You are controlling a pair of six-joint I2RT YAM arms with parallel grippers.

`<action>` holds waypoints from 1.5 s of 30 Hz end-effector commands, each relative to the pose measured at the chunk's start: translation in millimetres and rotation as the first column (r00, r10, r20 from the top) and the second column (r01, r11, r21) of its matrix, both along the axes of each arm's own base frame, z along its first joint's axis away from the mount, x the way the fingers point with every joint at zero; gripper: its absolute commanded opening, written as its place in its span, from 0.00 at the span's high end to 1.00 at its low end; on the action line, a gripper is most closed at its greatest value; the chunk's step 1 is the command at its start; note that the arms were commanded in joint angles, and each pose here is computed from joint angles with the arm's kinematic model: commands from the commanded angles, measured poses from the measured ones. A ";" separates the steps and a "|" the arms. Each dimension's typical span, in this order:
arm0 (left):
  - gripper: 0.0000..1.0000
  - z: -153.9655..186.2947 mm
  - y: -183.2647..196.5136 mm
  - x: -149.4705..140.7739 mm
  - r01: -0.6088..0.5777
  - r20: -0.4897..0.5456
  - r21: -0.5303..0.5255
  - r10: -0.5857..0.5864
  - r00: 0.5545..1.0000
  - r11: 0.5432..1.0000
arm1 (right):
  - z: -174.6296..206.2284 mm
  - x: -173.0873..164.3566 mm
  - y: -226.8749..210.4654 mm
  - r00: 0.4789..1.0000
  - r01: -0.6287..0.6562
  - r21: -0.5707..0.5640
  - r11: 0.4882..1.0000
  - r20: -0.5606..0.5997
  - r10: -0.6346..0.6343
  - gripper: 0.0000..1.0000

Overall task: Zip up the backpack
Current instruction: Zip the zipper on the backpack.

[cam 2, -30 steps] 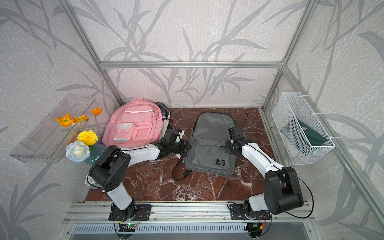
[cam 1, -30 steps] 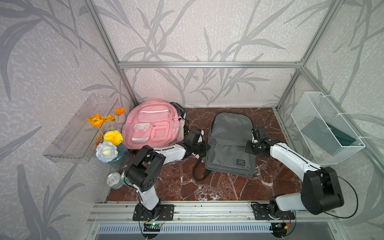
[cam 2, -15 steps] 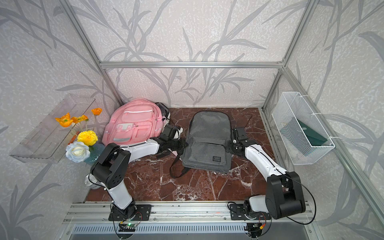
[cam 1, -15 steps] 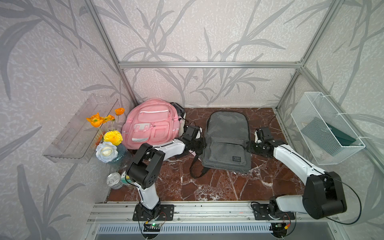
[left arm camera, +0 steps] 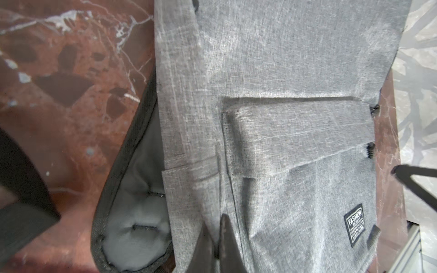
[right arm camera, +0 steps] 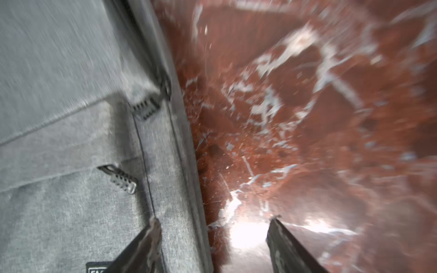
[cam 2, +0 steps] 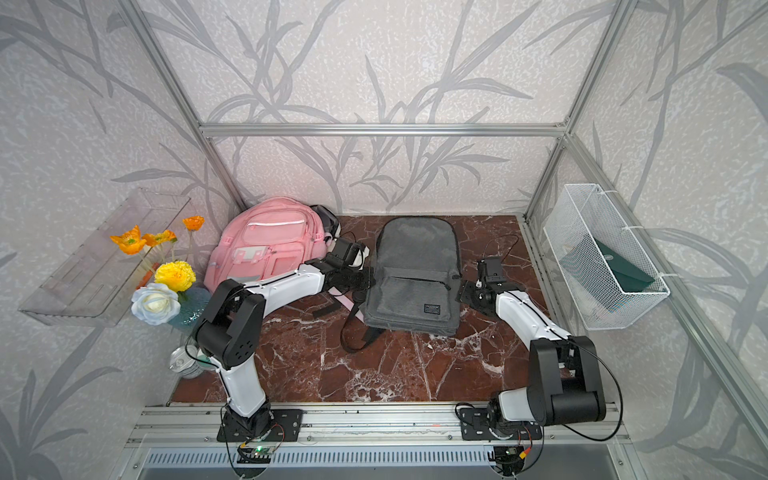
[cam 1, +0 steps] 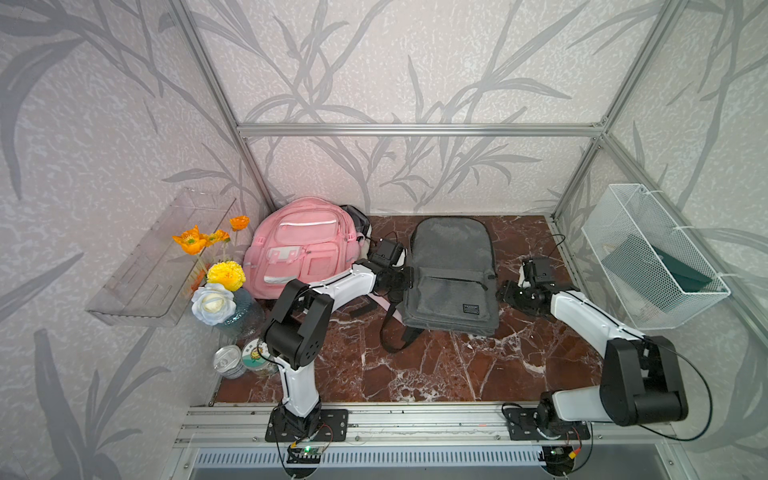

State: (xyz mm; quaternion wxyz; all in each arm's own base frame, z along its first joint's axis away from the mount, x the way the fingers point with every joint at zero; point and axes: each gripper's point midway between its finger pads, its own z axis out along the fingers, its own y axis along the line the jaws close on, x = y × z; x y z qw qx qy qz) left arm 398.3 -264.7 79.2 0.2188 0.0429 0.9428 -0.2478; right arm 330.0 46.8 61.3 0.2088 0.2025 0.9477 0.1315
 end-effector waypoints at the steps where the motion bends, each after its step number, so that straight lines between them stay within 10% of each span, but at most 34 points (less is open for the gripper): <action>1: 0.99 -2.7 1.5 14.6 -0.002 0.014 0.045 0.001 1.000 0.999 | -9.0 1.4 25.4 0.999 -0.053 0.119 0.992 0.005 0.053 0.28; 17: 0.63 -3.4 -61.3 64.6 0.082 -0.027 -0.013 -0.082 0.996 0.997 | -18.5 -60.2 129.3 0.954 -0.293 0.133 0.947 -0.022 0.298 0.32; 27: 0.19 55.7 -16.9 22.9 -0.077 0.104 0.276 0.050 0.993 0.958 | 46.6 -39.5 45.4 0.981 -0.136 -0.157 0.978 0.118 0.155 0.22; 39: 0.16 30.4 -18.6 -83.4 -0.118 0.040 0.136 0.113 0.993 0.984 | 68.2 15.3 20.8 0.984 -0.073 -0.175 0.982 0.150 0.100 0.22; 45: 0.18 -2.6 -29.8 -90.6 -0.126 -0.028 0.077 0.129 0.991 0.989 | 41.7 44.7 32.5 0.989 -0.117 -0.166 0.979 0.074 0.131 0.23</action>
